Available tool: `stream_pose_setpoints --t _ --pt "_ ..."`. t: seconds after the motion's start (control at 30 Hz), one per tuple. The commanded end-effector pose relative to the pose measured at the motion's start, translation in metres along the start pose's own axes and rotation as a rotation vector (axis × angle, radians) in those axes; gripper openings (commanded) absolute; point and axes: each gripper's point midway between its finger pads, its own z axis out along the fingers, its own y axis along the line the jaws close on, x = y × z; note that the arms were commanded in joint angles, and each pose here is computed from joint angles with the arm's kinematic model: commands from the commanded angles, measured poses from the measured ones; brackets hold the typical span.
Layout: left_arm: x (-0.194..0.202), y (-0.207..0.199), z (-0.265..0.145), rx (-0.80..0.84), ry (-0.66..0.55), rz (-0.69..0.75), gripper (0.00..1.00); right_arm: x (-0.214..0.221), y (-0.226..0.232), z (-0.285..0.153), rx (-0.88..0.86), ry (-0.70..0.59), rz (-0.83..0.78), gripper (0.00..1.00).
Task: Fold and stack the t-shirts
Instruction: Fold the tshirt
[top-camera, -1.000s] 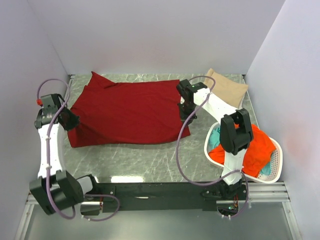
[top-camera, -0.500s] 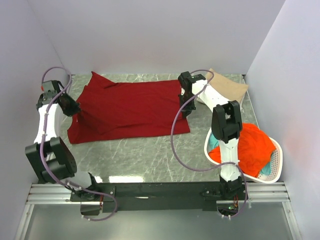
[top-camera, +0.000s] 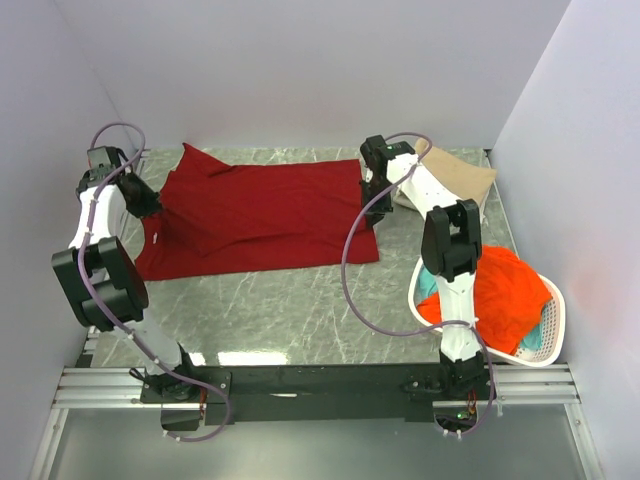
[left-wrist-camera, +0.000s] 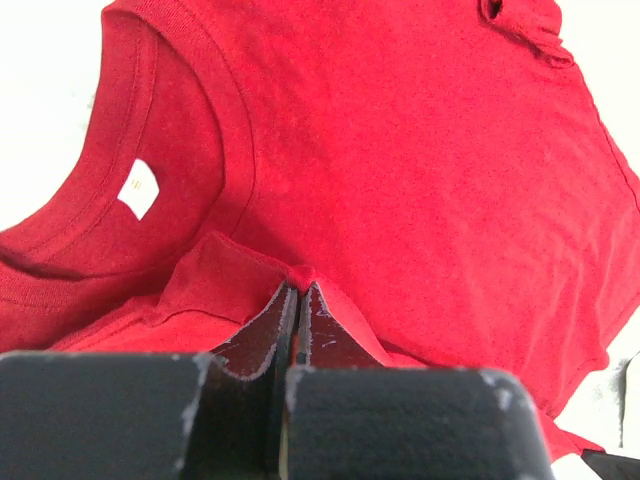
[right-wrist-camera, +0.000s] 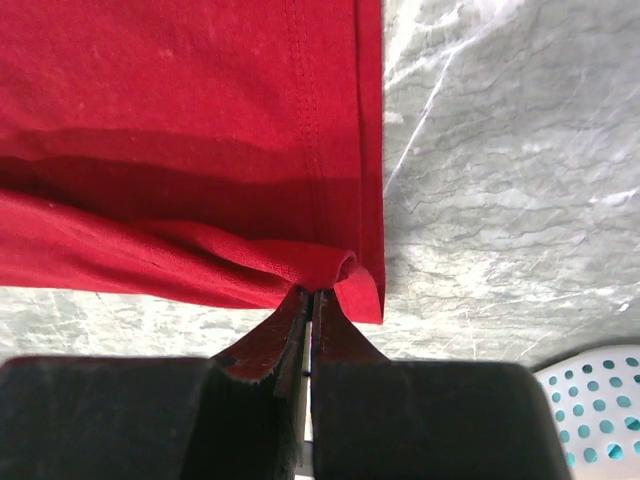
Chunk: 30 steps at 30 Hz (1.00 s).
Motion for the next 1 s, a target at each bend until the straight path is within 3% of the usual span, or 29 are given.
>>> stream_pose_setpoints --t 0.0,0.2,0.23,0.3,0.33,0.37,0.4,0.53,0.77,0.97 --pt "-0.024 -0.015 -0.003 0.046 -0.056 0.04 0.0 -0.01 -0.001 -0.002 -0.012 -0.014 0.019 0.0" --pt "-0.023 -0.012 0.016 0.046 -0.026 0.043 0.0 -0.022 0.003 0.004 -0.034 -0.02 0.014 0.0" --pt "-0.023 -0.013 0.018 0.047 -0.023 0.042 0.06 -0.024 0.004 0.007 -0.037 -0.02 0.013 0.01" --pt "-0.026 -0.013 0.022 0.046 -0.021 0.041 0.24 -0.031 0.008 0.003 -0.055 -0.04 0.01 0.19" --pt "-0.028 -0.014 0.021 0.046 -0.025 0.039 0.47 -0.035 0.008 -0.001 -0.062 -0.056 0.011 0.27" --pt "-0.03 -0.015 0.019 0.045 -0.033 0.035 0.57 -0.038 0.009 -0.005 -0.069 -0.071 0.013 0.43" --pt "-0.033 -0.016 0.016 0.046 -0.042 0.037 0.72 -0.04 0.009 -0.012 -0.075 -0.089 0.009 0.49" --pt "-0.028 -0.007 0.0 -0.008 -0.06 0.034 0.88 -0.039 0.001 -0.031 -0.061 -0.138 0.012 0.64" --pt "0.026 0.032 -0.023 -0.083 -0.028 -0.018 0.89 0.014 -0.009 -0.021 -0.088 -0.081 0.019 0.63" --pt "0.075 0.068 -0.023 -0.154 0.042 -0.033 0.89 0.033 -0.01 -0.008 -0.116 -0.065 0.034 0.6"
